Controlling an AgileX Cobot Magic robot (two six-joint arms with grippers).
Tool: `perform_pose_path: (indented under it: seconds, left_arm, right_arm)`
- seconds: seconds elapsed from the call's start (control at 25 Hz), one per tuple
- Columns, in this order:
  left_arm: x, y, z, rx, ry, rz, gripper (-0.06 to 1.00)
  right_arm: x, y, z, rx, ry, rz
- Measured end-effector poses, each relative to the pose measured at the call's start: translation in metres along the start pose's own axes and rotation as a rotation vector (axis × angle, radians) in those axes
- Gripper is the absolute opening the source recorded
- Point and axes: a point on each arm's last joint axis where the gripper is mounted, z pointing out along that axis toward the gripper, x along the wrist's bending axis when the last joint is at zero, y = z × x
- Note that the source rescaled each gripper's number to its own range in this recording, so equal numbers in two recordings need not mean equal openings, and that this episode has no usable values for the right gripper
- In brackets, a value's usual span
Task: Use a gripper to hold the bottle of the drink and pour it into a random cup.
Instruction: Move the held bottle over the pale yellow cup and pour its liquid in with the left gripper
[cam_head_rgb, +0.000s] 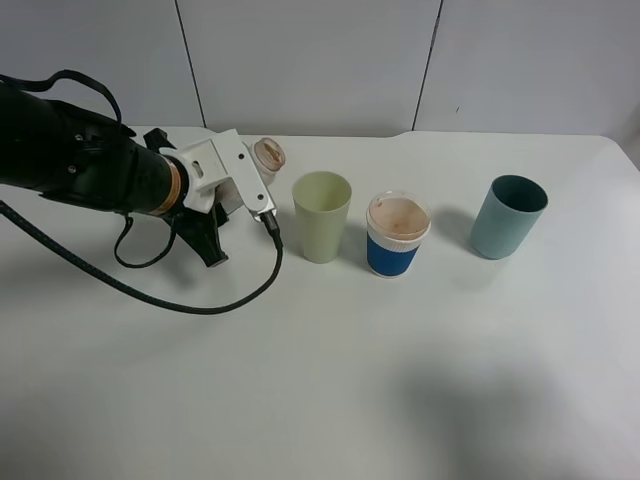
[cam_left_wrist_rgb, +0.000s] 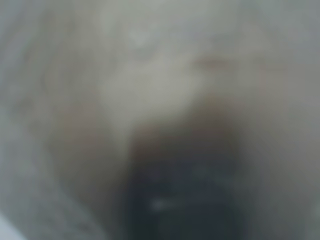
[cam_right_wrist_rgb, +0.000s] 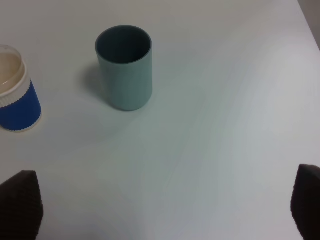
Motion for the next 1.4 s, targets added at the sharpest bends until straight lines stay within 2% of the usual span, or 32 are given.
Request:
perform_pose_path:
  seconds: [0.32, 0.72, 0.92, 1.16, 1.4]
  left_arm:
    - [-0.002, 0.012, 0.003, 0.005, 0.031, 0.06, 0.02]
    - [0.004, 0.008, 0.003, 0.079, 0.093, 0.158, 0.02]
    - [0.006, 0.008, 0.003, 0.088, 0.102, 0.172, 0.02]
    - [0.015, 0.016, 0.0, 0.119, 0.162, 0.205, 0.02]
    - [0.008, 0.027, 0.008, 0.141, 0.168, 0.294, 0.02]
  right_arm:
    - [0.0, 0.0, 0.0, 0.0, 0.0, 0.0]
    - [0.0, 0.0, 0.0, 0.0, 0.0, 0.0]
    - [0.0, 0.0, 0.0, 0.0, 0.0, 0.0]
    - [0.0, 0.0, 0.0, 0.0, 0.0, 0.0]
    - [0.0, 0.0, 0.0, 0.0, 0.0, 0.0]
